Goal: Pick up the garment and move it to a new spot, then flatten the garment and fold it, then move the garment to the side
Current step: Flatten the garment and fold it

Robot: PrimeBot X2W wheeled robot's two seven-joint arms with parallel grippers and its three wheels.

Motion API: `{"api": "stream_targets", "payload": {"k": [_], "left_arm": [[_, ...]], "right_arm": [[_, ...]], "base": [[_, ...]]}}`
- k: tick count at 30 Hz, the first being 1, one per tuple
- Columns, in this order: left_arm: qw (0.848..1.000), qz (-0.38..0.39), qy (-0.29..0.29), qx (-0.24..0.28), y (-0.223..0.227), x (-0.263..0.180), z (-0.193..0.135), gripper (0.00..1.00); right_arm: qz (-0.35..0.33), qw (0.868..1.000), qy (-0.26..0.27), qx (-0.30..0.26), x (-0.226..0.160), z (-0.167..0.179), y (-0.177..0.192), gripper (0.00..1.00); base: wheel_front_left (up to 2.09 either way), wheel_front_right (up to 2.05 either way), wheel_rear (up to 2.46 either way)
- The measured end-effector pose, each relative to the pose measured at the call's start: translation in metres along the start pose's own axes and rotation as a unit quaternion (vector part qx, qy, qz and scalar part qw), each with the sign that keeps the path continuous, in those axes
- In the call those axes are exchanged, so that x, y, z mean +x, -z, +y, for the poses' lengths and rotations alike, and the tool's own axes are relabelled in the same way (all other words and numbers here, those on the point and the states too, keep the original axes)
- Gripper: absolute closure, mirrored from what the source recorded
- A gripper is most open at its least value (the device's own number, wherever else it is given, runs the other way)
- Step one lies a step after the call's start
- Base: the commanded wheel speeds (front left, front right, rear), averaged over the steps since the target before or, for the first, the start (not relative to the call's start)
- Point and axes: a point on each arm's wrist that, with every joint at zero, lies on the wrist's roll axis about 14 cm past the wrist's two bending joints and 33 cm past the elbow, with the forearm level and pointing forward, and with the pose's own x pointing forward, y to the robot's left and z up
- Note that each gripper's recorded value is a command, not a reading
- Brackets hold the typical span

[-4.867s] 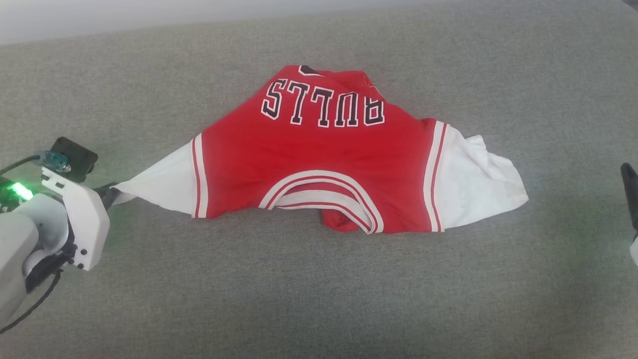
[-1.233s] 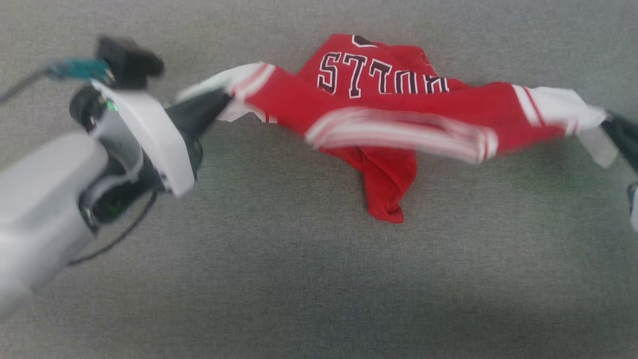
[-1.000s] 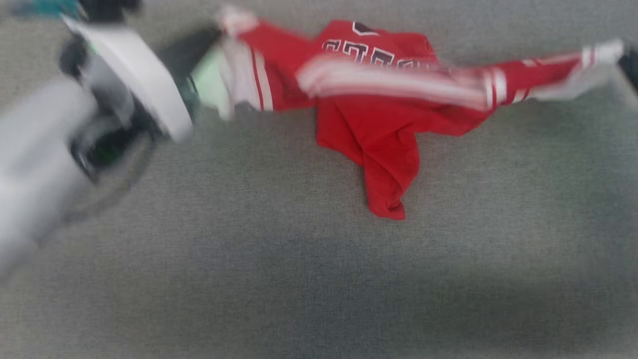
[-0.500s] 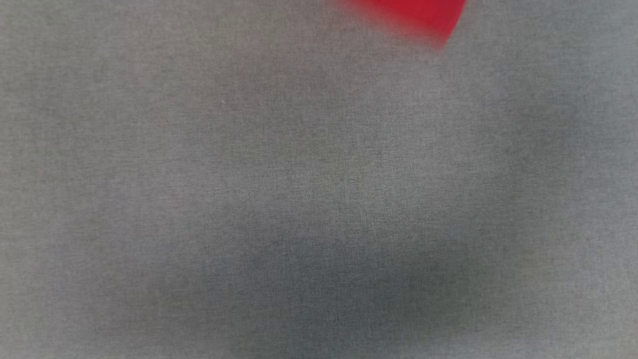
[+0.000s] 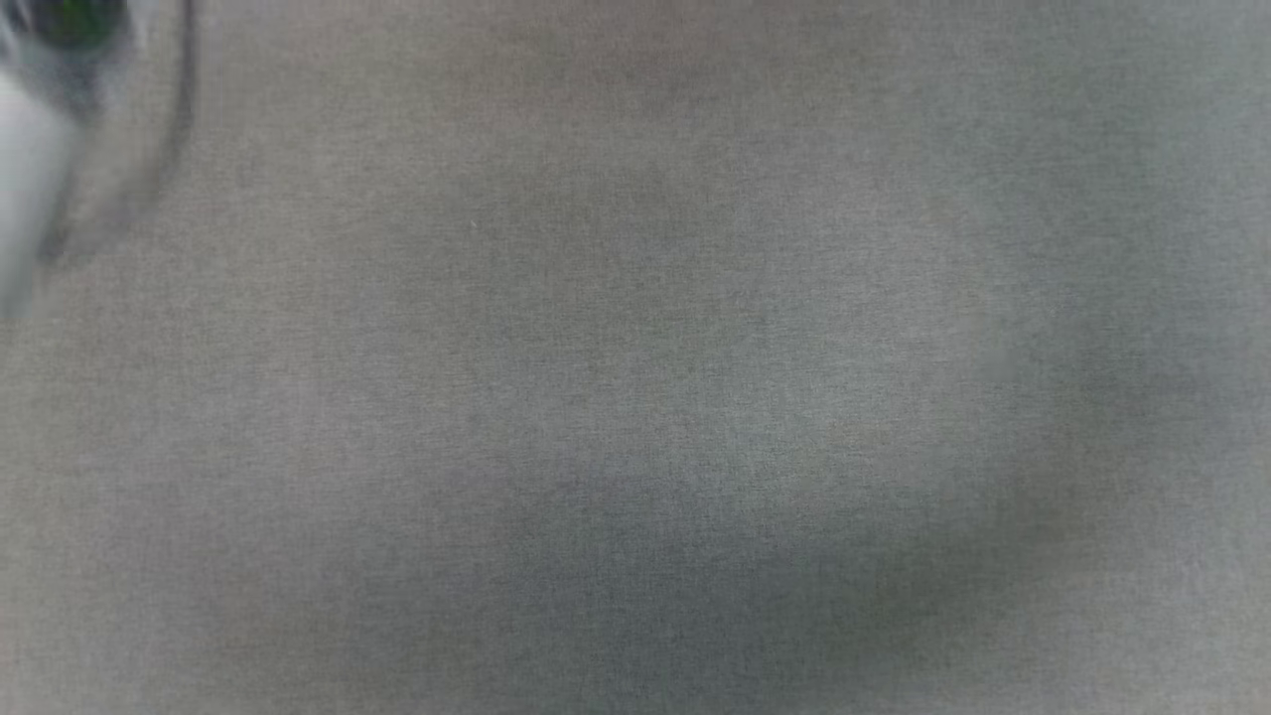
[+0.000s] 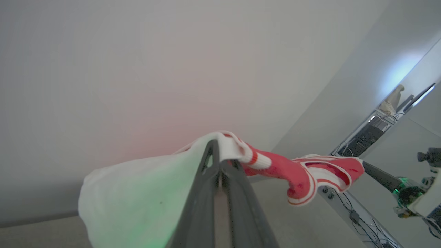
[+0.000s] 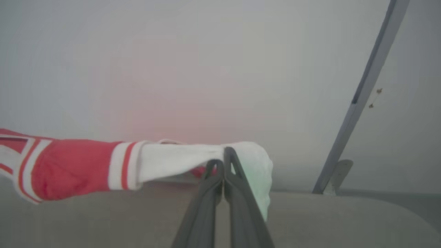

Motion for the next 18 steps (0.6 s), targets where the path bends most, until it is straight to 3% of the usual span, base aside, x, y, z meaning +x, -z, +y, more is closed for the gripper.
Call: {"api": "stream_targets", "payload": {"k": [6, 11, 18], "left_arm": [[0.987, 0.160, -0.003, -0.033, 0.110, -0.084, 0.021, 1.00], [0.968, 0.240, -0.029, -0.063, 0.162, -0.162, 0.030, 1.00], [0.948, 0.304, -0.028, -0.089, 0.193, -0.237, 0.010, 1.00]], "right_arm": [[0.108, 0.994, -0.008, 0.018, -0.058, -0.014, 0.093, 1.00], [0.206, 0.977, -0.011, 0.053, -0.123, -0.015, 0.161, 1.00], [0.281, 0.957, -0.010, 0.070, -0.199, -0.016, 0.194, 1.00]], "base": [[0.00, 0.00, 0.00], [0.00, 0.00, 0.00], [0.00, 0.00, 0.00]]}}
